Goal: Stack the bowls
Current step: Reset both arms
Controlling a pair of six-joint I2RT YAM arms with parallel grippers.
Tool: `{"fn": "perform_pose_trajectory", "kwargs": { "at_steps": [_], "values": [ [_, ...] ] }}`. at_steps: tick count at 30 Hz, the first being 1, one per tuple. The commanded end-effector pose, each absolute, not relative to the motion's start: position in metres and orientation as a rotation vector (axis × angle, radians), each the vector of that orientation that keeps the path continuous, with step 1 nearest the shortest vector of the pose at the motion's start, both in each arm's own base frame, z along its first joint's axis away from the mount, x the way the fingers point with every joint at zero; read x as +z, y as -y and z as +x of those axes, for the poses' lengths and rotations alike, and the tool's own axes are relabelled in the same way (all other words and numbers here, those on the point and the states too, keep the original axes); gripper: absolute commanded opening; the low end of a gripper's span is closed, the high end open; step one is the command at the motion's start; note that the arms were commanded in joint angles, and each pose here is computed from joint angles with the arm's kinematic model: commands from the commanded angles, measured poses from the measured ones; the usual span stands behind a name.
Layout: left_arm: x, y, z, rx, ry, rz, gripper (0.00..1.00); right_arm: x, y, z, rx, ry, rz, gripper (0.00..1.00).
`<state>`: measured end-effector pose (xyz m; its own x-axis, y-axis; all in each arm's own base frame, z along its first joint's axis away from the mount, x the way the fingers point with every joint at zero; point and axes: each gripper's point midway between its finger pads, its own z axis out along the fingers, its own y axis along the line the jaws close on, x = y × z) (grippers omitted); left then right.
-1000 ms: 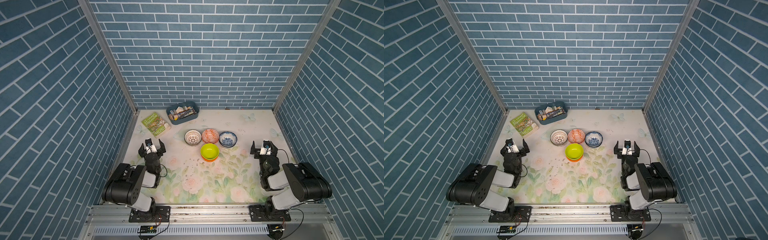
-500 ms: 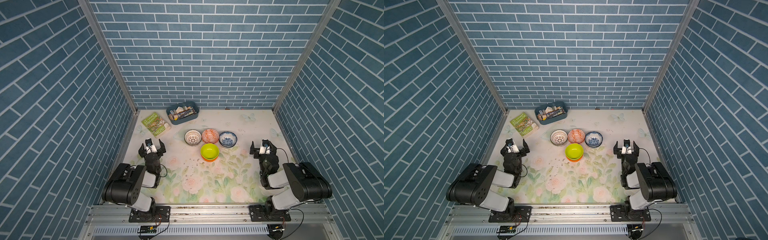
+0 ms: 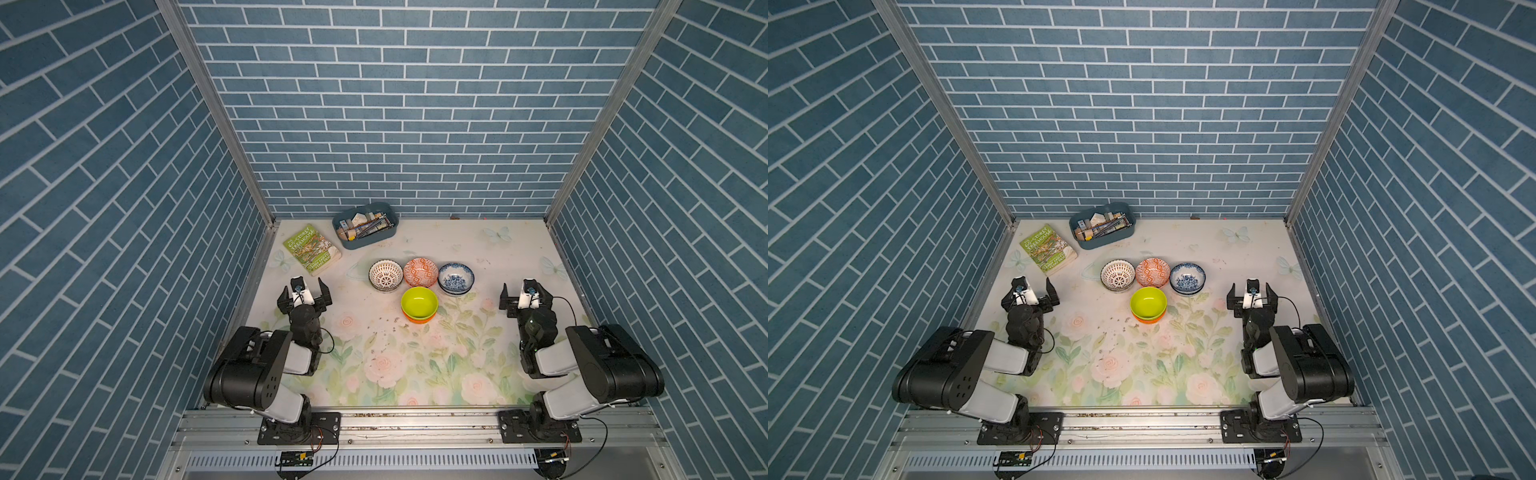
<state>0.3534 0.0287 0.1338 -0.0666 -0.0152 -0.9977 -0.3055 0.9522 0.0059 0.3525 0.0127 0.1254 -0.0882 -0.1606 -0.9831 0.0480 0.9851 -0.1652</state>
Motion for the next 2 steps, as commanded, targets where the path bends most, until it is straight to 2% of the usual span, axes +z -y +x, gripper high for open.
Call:
{"fn": "perform_pose_trajectory", "kwargs": {
  "at_steps": [1, 2],
  "values": [
    [0.1376, -0.0299, 0.3559, 0.242, -1.615, -0.249, 1.0, 0.1352, -0.0121, 0.3568, -0.153, -1.622, -0.062, 1.0],
    [0.1374, -0.0299, 0.3557, 0.242, -1.615, -0.249, 1.0, 0.1351, -0.012, 0.3567, -0.153, -1.622, -0.062, 1.0]
  ]
}}
